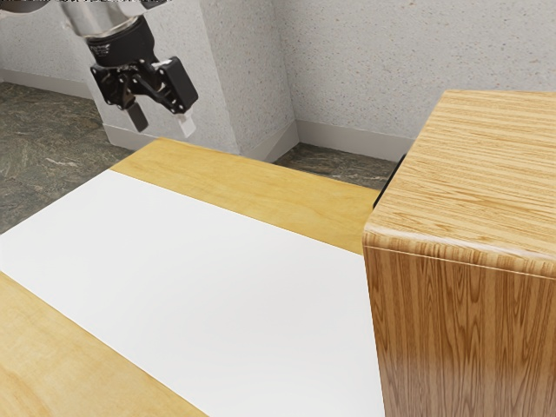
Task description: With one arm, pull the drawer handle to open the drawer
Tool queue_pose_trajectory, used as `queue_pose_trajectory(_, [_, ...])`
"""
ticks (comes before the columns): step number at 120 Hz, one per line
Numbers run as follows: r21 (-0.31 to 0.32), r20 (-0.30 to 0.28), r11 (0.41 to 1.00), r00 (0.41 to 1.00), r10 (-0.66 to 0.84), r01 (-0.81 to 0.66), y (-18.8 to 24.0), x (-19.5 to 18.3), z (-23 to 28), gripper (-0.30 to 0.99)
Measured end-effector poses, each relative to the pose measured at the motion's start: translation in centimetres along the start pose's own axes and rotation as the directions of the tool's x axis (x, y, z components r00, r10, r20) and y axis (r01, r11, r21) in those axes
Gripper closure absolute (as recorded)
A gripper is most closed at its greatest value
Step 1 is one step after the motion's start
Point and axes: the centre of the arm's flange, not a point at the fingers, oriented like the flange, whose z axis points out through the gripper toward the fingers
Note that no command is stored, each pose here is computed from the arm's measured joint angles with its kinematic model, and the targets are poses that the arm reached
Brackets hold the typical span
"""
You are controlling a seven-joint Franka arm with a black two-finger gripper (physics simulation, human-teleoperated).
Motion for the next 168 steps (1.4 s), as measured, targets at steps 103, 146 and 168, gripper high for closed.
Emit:
queue_pose_trajectory(103, [-0.482, 0.014, 0.867, 0.991, -0.134, 0.124, 10.6, 6.7, 9.0, 0.00])
queue_pose_trajectory(146, [-0.549, 0.052, 0.811, 0.976, -0.210, 0.203, 12.5, 6.1, 9.2, 0.17])
queue_pose_trajectory(168, [-0.558, 0.105, 0.794, 0.970, -0.221, 0.241, 13.8, 6.1, 10.7, 0.25])
